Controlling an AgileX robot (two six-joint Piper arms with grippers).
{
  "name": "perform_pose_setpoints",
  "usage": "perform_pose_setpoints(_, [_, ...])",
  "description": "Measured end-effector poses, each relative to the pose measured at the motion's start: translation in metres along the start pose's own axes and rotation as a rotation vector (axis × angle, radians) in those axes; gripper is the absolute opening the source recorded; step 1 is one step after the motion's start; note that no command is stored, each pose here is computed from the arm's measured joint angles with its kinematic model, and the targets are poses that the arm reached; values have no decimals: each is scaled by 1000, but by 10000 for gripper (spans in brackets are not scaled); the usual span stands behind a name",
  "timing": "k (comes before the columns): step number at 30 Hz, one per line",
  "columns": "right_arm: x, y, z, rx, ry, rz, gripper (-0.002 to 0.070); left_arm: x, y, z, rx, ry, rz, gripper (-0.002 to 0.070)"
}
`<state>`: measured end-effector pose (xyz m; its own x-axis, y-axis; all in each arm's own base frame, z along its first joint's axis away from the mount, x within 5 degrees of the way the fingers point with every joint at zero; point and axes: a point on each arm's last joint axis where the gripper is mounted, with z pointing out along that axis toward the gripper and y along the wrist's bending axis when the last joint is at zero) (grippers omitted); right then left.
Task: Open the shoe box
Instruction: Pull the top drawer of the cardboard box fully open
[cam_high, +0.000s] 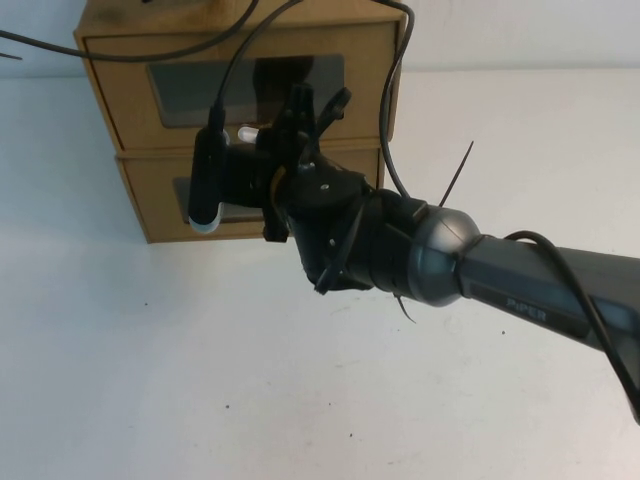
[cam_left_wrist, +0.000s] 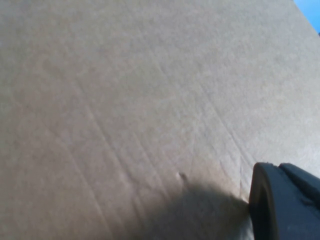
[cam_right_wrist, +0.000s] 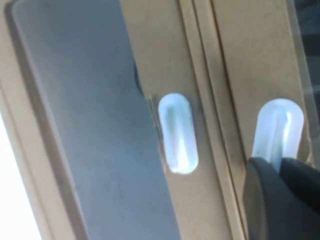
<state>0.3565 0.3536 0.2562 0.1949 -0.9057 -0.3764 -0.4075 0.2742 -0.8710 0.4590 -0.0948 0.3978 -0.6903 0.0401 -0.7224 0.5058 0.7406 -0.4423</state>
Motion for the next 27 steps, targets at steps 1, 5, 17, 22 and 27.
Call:
perform_pose_setpoints(1, [1,0,0,-8,9,4,9,0,0,0,0,0,0,-6])
perform_pose_setpoints(5, [-1,-2,-7,-28,16,0,8,1,0,0,-2,7,-8,-6])
perform_pose_setpoints(17, [3,6,-65,-115,-10,-23,8,2,-1,0,6,25,-21,-6])
perform_pose_setpoints(22, [3,12,-99,-165,-16,7,7,3,-4,2,13,29,-18,-5])
perform_pose_setpoints(27, [-1,13,-139,-204,-5,78,7,3,-4,2,12,30,-17,-6])
